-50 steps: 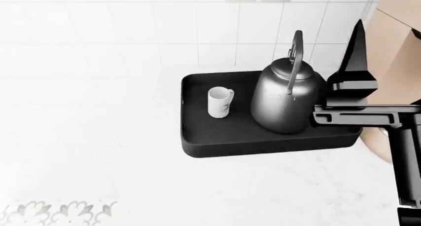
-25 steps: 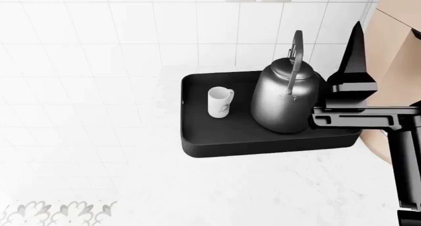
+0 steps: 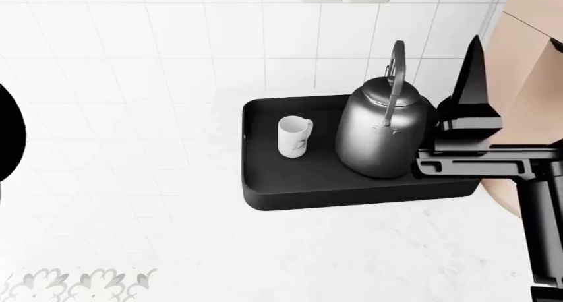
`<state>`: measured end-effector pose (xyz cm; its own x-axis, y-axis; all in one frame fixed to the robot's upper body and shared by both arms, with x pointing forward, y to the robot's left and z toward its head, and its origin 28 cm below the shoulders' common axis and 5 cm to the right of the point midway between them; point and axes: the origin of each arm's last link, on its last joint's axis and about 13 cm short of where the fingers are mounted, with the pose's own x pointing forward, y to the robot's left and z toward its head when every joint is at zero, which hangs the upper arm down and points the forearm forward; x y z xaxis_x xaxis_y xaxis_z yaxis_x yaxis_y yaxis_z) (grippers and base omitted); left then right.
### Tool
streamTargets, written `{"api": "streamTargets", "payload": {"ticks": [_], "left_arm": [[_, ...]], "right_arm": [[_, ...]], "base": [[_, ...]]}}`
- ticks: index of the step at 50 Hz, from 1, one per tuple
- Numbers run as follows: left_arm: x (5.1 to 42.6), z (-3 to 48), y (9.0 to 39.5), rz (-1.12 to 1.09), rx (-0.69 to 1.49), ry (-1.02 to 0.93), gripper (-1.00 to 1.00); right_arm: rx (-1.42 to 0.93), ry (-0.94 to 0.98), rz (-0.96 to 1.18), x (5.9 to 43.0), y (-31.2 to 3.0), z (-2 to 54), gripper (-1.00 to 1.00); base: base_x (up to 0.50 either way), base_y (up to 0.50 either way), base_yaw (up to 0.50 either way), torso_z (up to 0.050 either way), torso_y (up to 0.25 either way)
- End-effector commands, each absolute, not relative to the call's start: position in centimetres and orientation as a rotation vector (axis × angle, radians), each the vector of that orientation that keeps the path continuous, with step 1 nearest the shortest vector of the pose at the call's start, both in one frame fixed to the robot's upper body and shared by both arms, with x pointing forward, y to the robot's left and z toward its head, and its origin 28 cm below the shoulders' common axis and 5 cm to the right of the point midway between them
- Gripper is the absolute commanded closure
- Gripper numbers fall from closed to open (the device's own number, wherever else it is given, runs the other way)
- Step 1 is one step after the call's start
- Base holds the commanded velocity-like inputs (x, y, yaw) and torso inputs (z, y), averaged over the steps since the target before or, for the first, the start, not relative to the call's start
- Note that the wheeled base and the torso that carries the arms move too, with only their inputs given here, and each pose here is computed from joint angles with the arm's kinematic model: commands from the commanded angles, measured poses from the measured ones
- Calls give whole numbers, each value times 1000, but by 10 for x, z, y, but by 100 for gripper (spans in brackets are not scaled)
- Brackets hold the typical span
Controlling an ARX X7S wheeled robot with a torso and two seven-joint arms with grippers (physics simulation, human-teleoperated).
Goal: Pick the kettle from the counter and place it on the tray. Then pick the mug from the cabinet and place it on the tray. Then close the cabinet doors.
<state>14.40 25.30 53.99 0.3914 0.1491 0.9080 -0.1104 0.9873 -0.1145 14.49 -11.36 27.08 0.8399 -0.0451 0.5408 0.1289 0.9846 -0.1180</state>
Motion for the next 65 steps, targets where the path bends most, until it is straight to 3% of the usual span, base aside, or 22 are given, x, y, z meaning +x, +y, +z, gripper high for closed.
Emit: {"api": "streamTargets", "payload": {"ticks": [1,22,31,43,54,65], "left_arm": [[122,570,221,-30,-138,-1183,-100],[150,584,183,-430,-389,-963,-100],[159,587,162,-495,-303,-868,-100],[167,594,141,-553,-236,-909,-100],[194,594,131,-716,-193,-821,-100],[236,578,122,-687,-116,-632,-100]], "right_arm": [[-156,-567,-95,144,-113,270,-100],[-150,-560,-91,142,-116,268,-100],[-144,-558,-89,140,-117,267,-100],[-134,-560,-91,138,-120,265,-100],[-139,-585,-78,133,-121,268,-100],[-148,-627,-69,131,-121,268,-100]], "base": [[0,0,0,0,0],[0,0,0,1,2],[0,0,0,1,0],[0,0,0,1,0],[0,0,0,0,0],[0,0,0,1,0]]}}
